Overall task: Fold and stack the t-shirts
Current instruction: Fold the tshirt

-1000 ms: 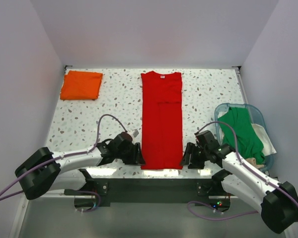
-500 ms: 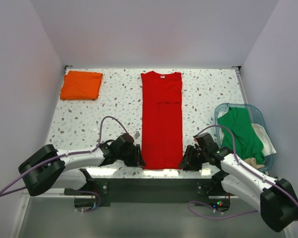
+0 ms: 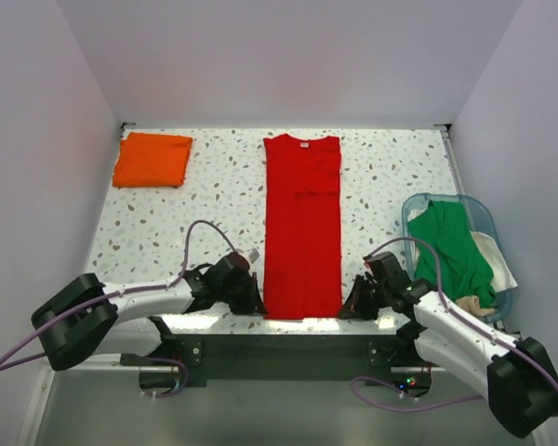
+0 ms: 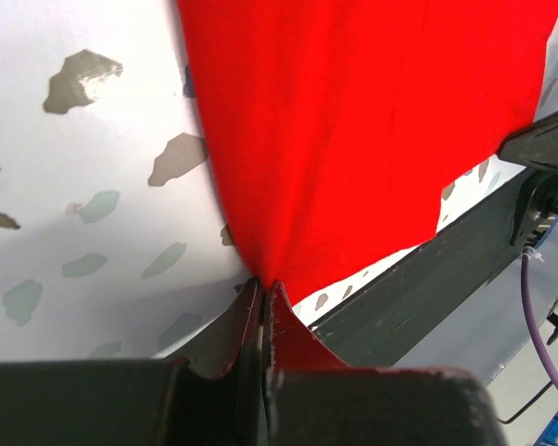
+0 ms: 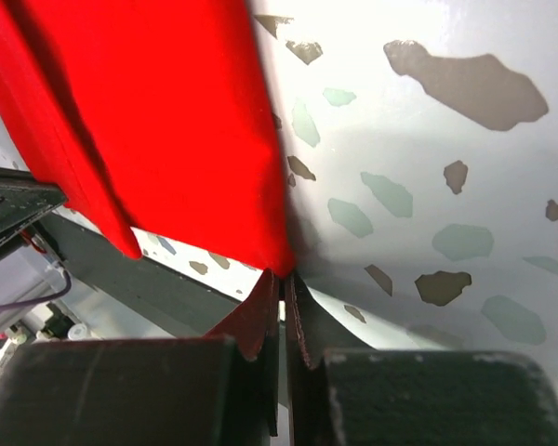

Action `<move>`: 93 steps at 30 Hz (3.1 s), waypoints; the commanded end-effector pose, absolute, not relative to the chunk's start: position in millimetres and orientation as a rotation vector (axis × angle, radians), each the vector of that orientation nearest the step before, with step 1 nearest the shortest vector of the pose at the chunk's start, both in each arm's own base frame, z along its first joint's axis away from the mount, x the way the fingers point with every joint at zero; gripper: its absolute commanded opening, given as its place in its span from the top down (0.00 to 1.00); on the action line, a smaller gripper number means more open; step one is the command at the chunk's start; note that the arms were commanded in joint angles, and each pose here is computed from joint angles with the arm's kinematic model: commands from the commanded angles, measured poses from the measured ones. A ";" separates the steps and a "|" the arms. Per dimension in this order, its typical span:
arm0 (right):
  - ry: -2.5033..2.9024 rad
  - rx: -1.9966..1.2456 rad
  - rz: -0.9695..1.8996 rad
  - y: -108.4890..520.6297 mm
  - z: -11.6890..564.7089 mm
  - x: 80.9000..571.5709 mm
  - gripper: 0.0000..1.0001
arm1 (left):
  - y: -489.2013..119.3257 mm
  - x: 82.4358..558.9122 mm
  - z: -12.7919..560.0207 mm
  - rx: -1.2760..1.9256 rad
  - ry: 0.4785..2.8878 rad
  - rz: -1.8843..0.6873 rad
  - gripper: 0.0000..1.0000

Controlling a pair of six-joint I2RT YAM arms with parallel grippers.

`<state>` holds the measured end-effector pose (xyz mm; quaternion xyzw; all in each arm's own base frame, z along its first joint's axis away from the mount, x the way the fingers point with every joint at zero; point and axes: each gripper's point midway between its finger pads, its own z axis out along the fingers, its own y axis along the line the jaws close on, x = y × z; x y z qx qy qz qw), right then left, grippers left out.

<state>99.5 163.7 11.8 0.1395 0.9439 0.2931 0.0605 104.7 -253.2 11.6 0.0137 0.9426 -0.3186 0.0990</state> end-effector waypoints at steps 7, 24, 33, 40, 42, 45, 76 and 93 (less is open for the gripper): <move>2.837 0.310 0.914 157.5 29.0 85.7 1.00 | -230.1 79.9 6.4 0.075 2.852 -0.817 1.00; 2.540 0.158 0.713 162.2 110.3 182.8 1.00 | -261.2 197.5 88.0 -0.002 2.564 -0.745 1.00; 2.458 0.351 0.563 160.7 112.4 297.0 1.00 | -279.3 301.1 111.7 -0.203 2.484 -0.729 1.00; 2.437 0.421 0.542 153.3 105.0 353.4 1.00 | -272.9 348.6 89.6 -0.323 2.508 -0.632 1.00; 2.437 0.432 0.545 152.7 102.7 364.5 1.00 | -271.0 360.8 88.4 -0.343 2.497 -0.629 1.00; 2.420 0.440 0.576 153.9 105.0 379.0 1.00 | -266.0 375.6 84.9 -0.361 2.491 -0.613 1.00; 2.423 0.297 0.529 157.1 96.6 402.4 0.57 | -242.6 422.1 124.5 -0.239 2.310 -0.658 0.49; 2.544 0.191 0.574 189.3 62.2 331.2 0.60 | -293.7 343.8 54.3 -0.186 2.481 -0.844 0.92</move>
